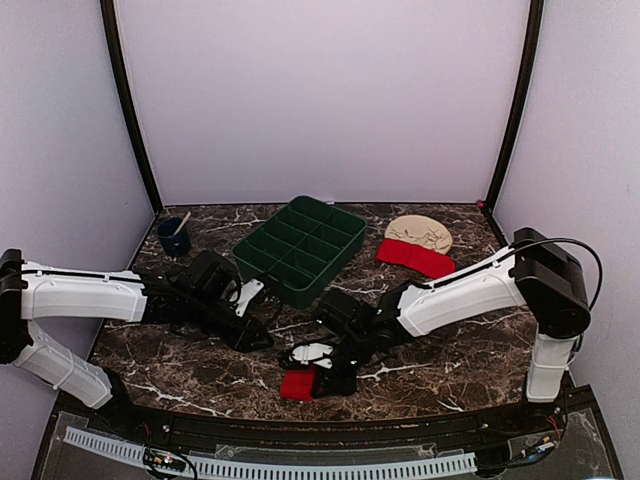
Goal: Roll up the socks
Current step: Roll the sock at the center of the board.
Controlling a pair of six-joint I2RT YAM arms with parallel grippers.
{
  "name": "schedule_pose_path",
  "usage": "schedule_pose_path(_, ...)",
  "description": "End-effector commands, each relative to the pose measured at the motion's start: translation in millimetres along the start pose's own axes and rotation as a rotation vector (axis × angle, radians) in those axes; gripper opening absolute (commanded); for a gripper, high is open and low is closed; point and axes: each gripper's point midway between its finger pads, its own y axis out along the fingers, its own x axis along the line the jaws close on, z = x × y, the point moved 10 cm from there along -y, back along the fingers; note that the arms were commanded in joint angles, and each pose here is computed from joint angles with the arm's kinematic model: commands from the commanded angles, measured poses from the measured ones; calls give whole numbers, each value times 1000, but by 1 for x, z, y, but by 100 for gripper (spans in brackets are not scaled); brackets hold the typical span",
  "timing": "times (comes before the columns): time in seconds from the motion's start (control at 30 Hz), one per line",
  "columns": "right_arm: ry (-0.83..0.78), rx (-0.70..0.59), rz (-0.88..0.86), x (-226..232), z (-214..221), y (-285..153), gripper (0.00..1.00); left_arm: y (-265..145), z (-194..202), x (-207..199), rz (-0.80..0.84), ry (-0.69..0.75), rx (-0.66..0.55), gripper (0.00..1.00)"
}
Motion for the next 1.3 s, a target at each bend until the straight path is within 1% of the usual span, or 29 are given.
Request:
schedule_pose_path(0.0, 66, 44, -76, -5, 6, 4, 4, 1, 5, -9, -116, 53, -49, 32)
schedule_pose_path(0.07, 70, 24, -95, -8, -2, 2, 4, 2, 8, -15, -140, 75, -66, 32)
schedule_pose_path(0.37, 144, 22, -181, -15, 2, 5, 4, -3, 30, -24, -181, 104, -171, 32)
schedule_pose_path(0.53, 171, 13, -211, -16, 3, 3, 4, -7, 37, -29, -138, 140, -225, 33)
schedule_pose_path(0.67, 201, 0, -234, -18, 4, 1, 4, -1, 42, -38, -95, 218, -201, 33)
schedule_pose_path(0.87, 246, -20, -265, -22, 6, -1, 4, 10, 47, -50, -82, 303, -163, 33)
schedule_pose_path(1.03, 296, 8, -289, -25, 21, 4, 4, 16, 52, -58, -56, 355, -142, 34)
schedule_pose_path(1.27, 314, -1, -318, -25, 25, 7, 4, 27, 55, -71, 33, 436, -64, 35)
